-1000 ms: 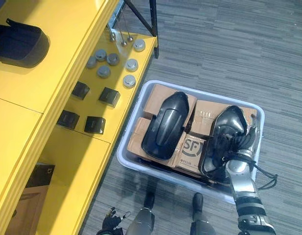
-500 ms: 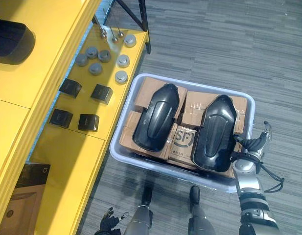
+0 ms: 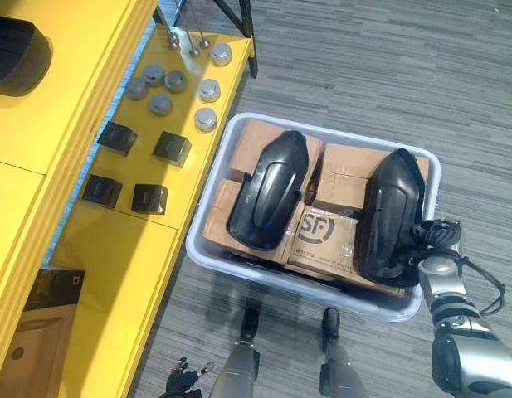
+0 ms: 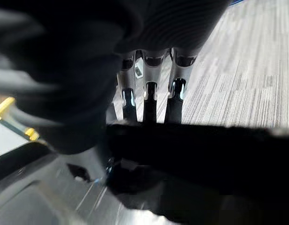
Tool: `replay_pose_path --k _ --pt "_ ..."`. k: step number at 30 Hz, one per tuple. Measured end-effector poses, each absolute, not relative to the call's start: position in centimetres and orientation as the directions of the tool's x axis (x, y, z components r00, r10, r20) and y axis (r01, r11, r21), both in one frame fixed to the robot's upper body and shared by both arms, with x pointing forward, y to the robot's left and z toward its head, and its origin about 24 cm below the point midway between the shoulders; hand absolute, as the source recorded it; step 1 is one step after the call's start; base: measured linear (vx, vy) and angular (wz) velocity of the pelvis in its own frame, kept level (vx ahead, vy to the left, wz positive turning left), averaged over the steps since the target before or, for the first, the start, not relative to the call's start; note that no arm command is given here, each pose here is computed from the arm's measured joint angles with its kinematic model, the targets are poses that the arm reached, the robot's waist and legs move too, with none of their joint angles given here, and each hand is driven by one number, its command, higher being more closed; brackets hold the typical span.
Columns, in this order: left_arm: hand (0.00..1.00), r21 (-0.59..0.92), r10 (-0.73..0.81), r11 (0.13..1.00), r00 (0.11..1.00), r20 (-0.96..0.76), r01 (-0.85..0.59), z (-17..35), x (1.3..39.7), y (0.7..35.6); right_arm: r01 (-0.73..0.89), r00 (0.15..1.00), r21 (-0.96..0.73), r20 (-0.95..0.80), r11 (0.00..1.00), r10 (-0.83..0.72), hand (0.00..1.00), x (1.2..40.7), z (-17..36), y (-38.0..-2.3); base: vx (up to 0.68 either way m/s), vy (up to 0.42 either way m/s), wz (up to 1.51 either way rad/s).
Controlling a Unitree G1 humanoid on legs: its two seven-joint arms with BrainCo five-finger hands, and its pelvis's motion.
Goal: Walk over and take plastic housings, then place them on the shelf
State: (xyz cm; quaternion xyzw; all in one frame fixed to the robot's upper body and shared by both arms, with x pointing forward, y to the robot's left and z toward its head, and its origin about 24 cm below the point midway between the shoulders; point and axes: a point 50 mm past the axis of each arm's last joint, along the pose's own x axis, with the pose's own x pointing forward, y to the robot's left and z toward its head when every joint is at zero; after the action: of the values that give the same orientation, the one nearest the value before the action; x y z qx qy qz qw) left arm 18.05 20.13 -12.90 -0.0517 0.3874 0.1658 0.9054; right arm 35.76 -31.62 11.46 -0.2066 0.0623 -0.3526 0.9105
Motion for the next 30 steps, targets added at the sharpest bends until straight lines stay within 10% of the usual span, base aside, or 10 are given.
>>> replay_pose_path --k 12,21,30 --pt "0.00 -0.038 0.260 0.924 0.697 -0.669 -0.381 -11.8 18.5 19.9 0.370 0.926 -0.617 0.183 0.694 -0.331 1.00 33.0 9.2 -23.8 0.01 -0.008 0.01" --pt "0.00 -0.113 0.408 0.902 0.908 -0.089 -0.417 1.5 21.7 21.1 0.482 0.873 -0.684 0.325 0.548 -0.363 1.00 29.0 10.8 -25.9 0.07 -0.015 0.13" --pt "0.00 -0.383 0.051 0.923 0.998 0.037 -0.033 5.2 23.6 13.0 0.500 0.866 -0.677 0.403 0.540 -0.296 1.00 30.0 12.3 -23.2 0.03 -0.003 0.10"
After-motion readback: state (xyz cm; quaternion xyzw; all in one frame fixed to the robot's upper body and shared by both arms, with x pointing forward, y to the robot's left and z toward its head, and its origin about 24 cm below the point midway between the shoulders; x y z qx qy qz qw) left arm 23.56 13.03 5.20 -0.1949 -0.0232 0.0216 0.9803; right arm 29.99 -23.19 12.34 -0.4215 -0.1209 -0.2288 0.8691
